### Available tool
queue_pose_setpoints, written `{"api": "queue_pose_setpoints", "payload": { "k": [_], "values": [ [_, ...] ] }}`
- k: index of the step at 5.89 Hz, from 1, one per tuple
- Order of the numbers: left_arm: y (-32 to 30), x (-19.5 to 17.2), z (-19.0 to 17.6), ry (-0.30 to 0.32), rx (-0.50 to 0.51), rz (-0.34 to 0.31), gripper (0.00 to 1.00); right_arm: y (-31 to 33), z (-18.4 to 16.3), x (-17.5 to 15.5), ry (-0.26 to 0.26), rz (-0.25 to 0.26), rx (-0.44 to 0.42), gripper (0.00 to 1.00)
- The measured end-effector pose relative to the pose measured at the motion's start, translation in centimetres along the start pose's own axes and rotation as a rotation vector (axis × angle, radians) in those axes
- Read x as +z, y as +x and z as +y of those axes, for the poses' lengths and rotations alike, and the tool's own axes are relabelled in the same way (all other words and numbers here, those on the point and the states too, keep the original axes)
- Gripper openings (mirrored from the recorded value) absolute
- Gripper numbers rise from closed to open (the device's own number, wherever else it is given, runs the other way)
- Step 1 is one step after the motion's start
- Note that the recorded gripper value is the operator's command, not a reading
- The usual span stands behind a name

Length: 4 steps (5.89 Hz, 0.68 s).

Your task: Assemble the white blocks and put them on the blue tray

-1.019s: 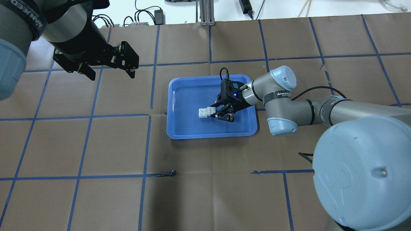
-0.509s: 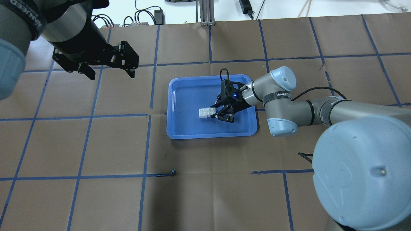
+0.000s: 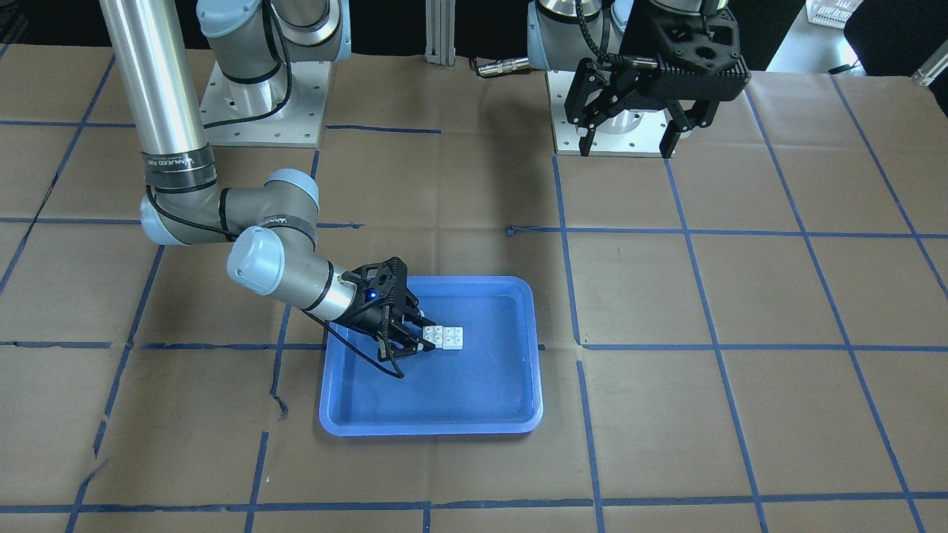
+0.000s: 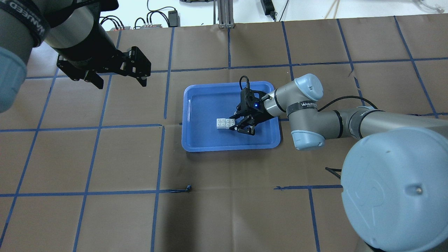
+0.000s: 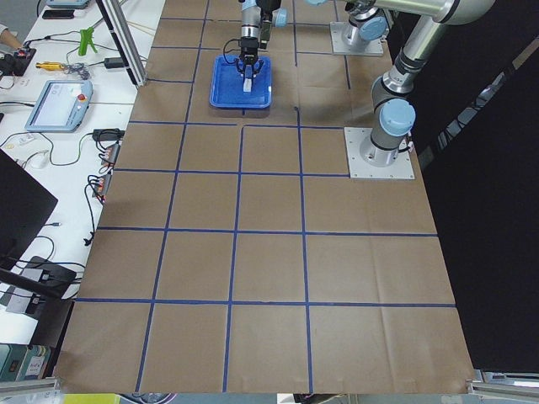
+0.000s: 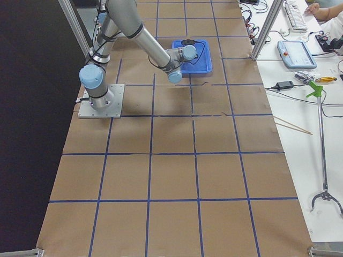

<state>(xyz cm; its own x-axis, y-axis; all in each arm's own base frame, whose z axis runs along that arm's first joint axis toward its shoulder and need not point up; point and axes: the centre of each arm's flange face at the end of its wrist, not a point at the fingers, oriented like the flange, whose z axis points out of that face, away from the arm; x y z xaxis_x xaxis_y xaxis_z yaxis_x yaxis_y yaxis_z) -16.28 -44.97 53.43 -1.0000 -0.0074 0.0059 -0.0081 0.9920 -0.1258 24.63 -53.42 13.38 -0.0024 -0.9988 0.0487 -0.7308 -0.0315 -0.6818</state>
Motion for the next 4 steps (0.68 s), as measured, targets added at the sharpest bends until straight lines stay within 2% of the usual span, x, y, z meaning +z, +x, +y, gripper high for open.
{"api": "queue_pose_setpoints", "payload": {
  "k": [3, 4],
  "values": [
    [-0.01, -0.07, 0.06, 0.002, -0.002, 0.000, 1.00, 0.17, 0.08, 0.14, 0.001, 0.003, -0.009, 0.36],
    [-0.01, -0.08, 0.07, 0.002, -0.003, 0.000, 1.00, 0.19, 0.10, 0.17, 0.002, 0.003, -0.009, 0.51]
  ]
}}
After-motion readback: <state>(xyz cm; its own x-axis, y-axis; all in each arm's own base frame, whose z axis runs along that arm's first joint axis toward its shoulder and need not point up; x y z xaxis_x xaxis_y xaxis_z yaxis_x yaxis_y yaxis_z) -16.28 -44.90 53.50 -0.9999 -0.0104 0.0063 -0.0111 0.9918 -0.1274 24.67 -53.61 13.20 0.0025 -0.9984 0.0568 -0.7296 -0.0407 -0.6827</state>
